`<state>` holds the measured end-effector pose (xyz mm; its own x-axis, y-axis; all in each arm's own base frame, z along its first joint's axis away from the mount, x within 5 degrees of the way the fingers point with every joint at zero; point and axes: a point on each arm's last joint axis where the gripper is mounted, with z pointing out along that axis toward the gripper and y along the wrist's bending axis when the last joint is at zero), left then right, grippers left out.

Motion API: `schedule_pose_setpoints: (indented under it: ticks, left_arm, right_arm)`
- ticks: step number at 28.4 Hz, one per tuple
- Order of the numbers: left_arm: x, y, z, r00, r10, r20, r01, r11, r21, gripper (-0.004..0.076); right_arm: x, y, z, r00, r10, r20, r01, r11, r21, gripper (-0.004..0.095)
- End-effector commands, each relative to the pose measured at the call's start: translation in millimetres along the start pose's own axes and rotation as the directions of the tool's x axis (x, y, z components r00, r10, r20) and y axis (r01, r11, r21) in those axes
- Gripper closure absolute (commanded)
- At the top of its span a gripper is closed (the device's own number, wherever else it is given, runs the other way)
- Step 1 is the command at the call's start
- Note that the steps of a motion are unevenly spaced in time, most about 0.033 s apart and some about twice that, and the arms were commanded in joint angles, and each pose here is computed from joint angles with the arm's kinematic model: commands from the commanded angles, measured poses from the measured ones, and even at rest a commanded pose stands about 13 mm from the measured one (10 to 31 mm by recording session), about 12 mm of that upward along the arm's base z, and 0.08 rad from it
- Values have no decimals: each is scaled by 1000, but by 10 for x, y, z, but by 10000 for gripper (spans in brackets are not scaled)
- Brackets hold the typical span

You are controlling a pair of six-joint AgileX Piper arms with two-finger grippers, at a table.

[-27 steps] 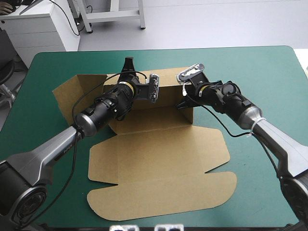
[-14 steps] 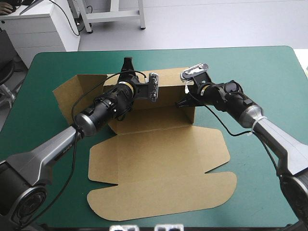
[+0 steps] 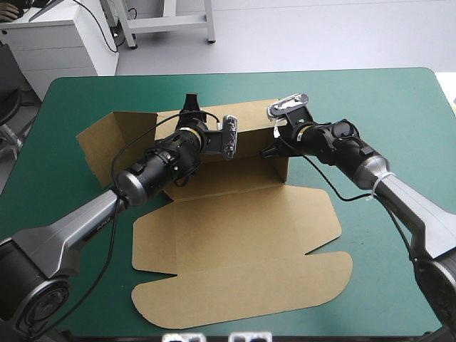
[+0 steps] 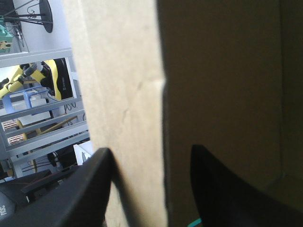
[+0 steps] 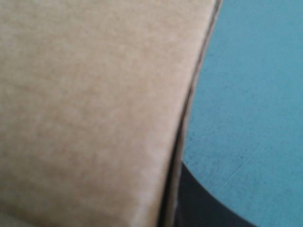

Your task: Fold the box

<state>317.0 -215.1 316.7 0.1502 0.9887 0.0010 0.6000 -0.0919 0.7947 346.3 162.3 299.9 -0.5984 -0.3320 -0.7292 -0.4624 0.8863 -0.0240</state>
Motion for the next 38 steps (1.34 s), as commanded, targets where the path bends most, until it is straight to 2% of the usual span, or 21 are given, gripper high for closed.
schedule_pose_setpoints:
  ticks: [1,5,9,14,19,22,24,27,30,33,37,38]
  left_arm:
    - [-69,65,-248,999,-27,26,28,999,-19,297]
    - [-115,50,-433,998,-57,19,57,998,-11,297]
    - [-155,56,-698,993,-109,38,110,994,-21,297]
    - [-267,17,-1009,990,-111,91,114,993,-24,297]
    - [-356,-103,-1234,992,-105,75,104,994,16,314]
    - [-383,-151,-1374,987,-142,75,140,990,29,402]
    - [-354,-154,-1478,981,-181,74,179,983,27,526]
    - [-255,-54,-1613,980,-172,97,178,983,-54,735]
    - [-112,141,-1751,977,-166,130,189,963,-194,727]
    - [51,385,-1836,962,-222,159,258,928,-270,727]
    - [566,818,-1882,899,-410,156,439,838,-323,725]
    - [774,957,-1918,847,-495,196,532,782,-323,725]
  right_arm:
    - [-74,96,-70,999,13,47,-11,999,-43,925]
    - [-87,85,-54,997,49,63,-46,998,-34,924]
    - [-90,74,0,996,38,77,-37,999,-21,924]
    - [-88,72,84,995,54,88,-53,998,-20,924]
    - [-122,49,79,992,36,122,-37,999,4,924]
    - [-115,31,79,993,31,115,-34,999,25,924]
    - [-103,21,60,996,24,88,-27,999,37,924]
    - [-126,6,-7,998,7,61,-10,999,53,924]
    - [-205,-5,-143,997,-5,76,0,998,65,924]
    - [-310,-15,-317,995,-7,100,0,997,73,924]
    - [-500,-53,-545,996,-14,90,4,995,102,924]
    - [-580,-94,-635,995,-5,101,-6,994,113,924]
